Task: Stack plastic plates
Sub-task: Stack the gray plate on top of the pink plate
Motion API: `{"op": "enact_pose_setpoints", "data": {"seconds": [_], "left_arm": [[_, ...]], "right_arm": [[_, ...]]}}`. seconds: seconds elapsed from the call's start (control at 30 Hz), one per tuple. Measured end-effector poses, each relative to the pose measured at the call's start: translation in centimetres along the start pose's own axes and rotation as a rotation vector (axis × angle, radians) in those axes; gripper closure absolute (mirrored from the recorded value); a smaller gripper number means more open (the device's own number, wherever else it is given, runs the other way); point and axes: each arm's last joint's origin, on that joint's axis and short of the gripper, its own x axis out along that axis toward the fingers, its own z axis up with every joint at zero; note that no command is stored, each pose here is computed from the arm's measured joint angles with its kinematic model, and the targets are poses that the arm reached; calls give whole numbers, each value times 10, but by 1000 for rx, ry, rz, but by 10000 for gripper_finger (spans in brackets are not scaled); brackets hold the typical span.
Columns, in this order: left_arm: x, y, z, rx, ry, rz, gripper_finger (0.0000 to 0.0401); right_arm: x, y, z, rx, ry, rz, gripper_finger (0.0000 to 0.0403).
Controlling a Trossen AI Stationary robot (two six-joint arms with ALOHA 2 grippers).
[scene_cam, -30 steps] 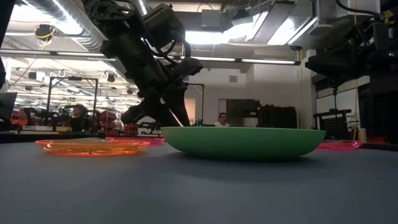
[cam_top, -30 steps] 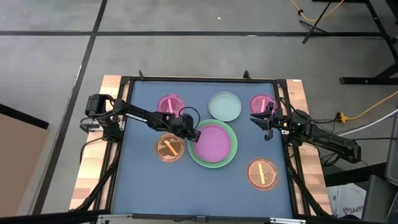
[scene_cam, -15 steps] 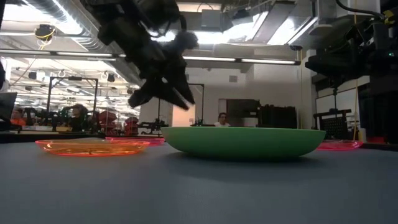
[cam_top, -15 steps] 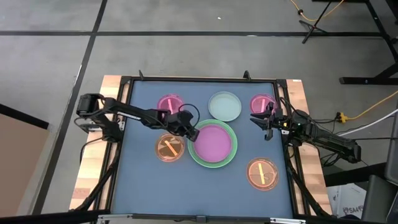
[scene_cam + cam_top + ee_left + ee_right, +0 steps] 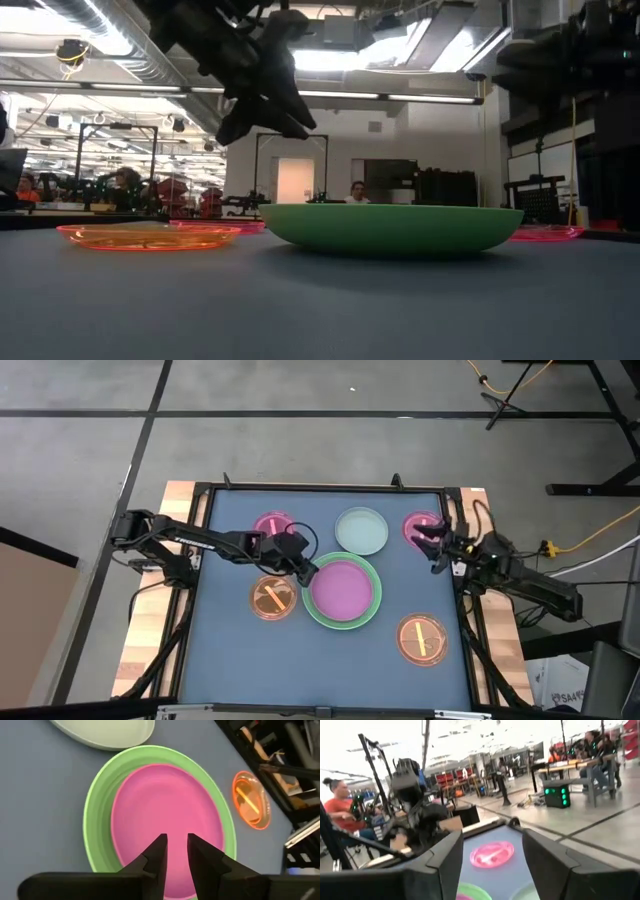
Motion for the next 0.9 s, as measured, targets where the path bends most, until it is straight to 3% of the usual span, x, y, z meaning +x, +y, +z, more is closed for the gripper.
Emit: {"op": "enact_pose_setpoints", "data": {"seconds": [0.27, 0.57, 0.9], "left_arm": [[2, 1, -1, 64, -50, 59, 333], [1, -1, -3, 84, -60, 69, 333], [1, -7, -10, 104, -50, 58, 333]], "right_arm": [[23, 5, 40, -1, 33, -165, 209], [84, -2, 52, -9, 310, -466, 209], [147, -58, 54, 62, 611, -550, 210]]}}
